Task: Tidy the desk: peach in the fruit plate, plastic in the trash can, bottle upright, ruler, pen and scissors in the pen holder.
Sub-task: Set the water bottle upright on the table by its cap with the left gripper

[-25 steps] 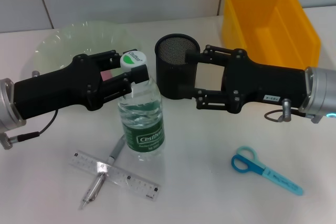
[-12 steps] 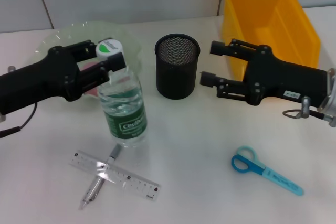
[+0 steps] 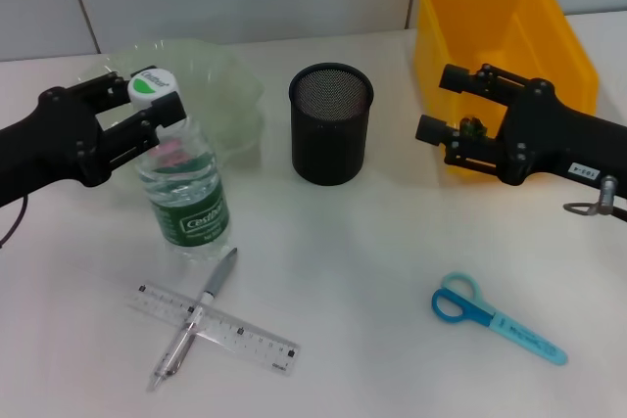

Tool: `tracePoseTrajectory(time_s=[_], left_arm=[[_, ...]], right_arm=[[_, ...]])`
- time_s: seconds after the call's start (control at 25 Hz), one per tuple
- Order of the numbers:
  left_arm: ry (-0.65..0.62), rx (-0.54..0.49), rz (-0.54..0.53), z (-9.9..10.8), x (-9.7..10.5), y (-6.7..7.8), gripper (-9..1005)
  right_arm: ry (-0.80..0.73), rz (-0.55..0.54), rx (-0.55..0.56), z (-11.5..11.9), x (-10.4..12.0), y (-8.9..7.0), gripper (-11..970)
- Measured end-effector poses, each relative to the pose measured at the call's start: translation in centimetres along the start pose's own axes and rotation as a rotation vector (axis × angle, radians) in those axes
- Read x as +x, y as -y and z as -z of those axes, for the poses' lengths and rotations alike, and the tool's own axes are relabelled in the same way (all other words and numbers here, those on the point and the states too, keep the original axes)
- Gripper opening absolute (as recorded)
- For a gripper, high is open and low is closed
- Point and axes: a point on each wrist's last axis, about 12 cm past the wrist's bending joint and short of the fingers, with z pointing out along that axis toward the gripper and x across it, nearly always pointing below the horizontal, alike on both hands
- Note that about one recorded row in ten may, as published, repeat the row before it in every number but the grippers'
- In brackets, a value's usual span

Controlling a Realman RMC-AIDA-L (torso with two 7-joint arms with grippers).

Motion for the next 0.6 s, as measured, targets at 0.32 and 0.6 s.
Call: tracePoseTrajectory(time_s=[0.32,0.6], left_arm=[[0.009,-0.068,-0.032,1.6,0.2,-0.3,451],[-0.003,-0.13,-0.054,2.9,0.7,-0.6,450]], right_arm=[[0.008,0.001,0.034,0.5,-0.1,0.4,750],[-0.002,-0.005,0.053,0.5,0.0,0.6,750]])
